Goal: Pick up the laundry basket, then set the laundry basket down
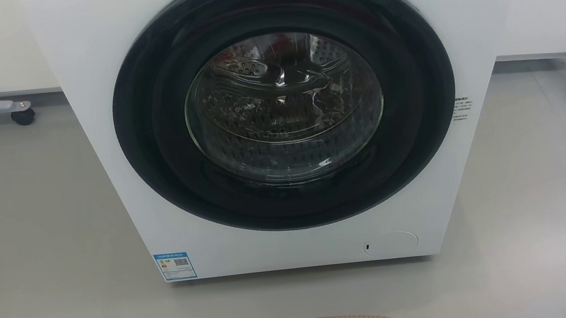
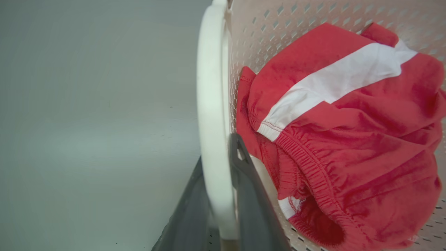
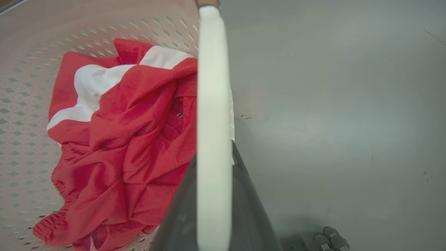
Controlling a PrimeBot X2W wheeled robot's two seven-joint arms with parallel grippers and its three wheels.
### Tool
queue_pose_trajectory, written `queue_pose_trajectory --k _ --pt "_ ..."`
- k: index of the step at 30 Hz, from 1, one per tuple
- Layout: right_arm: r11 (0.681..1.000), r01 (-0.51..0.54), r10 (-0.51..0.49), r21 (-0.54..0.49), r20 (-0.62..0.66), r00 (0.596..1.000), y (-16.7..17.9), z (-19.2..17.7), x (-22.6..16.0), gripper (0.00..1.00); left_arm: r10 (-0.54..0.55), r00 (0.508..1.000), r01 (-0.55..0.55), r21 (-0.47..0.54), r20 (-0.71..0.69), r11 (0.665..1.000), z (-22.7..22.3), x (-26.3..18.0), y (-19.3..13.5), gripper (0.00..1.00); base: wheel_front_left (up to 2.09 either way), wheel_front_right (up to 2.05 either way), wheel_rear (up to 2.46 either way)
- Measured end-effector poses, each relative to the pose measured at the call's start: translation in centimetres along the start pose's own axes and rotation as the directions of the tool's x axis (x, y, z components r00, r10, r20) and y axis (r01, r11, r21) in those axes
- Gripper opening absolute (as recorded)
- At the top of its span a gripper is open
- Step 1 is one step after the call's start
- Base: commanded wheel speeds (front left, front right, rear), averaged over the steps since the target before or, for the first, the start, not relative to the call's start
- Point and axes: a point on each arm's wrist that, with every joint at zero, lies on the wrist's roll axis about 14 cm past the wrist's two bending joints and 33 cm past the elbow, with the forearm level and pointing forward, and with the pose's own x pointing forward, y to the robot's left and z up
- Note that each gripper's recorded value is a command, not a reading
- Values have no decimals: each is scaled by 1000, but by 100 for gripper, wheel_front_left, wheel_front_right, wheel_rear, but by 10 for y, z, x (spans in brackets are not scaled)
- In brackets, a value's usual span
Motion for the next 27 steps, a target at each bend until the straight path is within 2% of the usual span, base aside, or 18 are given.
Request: queue_pose_trajectory --k 27 --pt "1000 7 -7 2 -17 1000 -1 -2 2 0 -2 1000 2 -13 -9 1000 -2 1 -1 0 0 0 0"
